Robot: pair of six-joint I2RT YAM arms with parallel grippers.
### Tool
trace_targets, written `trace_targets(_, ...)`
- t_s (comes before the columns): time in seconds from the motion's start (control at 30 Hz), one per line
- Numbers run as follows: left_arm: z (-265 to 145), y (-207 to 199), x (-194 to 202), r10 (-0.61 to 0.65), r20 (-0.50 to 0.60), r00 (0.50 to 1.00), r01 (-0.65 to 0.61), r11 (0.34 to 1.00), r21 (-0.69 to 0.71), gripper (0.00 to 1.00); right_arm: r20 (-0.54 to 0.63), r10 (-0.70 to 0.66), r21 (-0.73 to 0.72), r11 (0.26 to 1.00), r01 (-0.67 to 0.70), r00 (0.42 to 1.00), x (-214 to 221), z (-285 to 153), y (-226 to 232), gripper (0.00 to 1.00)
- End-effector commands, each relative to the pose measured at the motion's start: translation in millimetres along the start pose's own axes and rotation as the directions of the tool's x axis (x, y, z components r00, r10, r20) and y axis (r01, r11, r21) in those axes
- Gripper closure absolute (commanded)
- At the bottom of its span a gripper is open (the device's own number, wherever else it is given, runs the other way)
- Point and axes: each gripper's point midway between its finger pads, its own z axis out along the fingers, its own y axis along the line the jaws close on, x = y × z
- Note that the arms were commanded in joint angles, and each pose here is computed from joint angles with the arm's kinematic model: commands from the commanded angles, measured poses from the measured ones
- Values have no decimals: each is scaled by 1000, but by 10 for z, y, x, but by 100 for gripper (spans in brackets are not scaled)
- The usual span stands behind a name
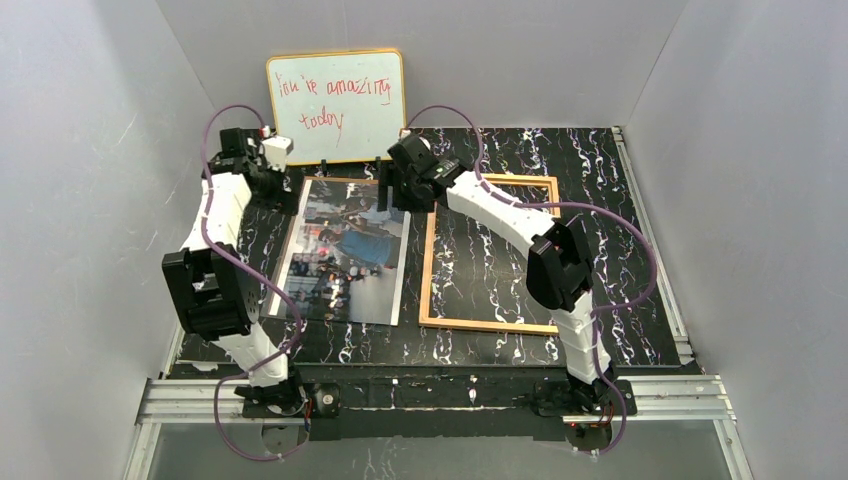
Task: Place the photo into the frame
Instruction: Move the photo frame to the center of the board.
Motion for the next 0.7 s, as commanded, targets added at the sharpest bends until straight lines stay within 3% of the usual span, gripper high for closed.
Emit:
trace_targets(0.0, 28, 313, 232, -125, -74, 989, 125, 992, -8, 2, -40, 10, -149, 989, -16, 999, -40, 85, 441, 15)
trace_targets(0.17, 167, 644, 533, -170, -129, 977, 161, 984, -81, 2, -74, 25, -141, 989, -35, 997, 42, 403, 477, 15)
trace_targets(0.5, 485, 372, 991, -198, -190, 962, 197, 980, -21, 2, -108, 25, -34, 999, -29, 994, 302, 741, 139, 16)
trace_targets(0.67, 464, 359, 899, -200, -159, 967, 202, 979, -4, 2, -111, 59, 13, 998, -58, 992, 313, 732, -110, 16)
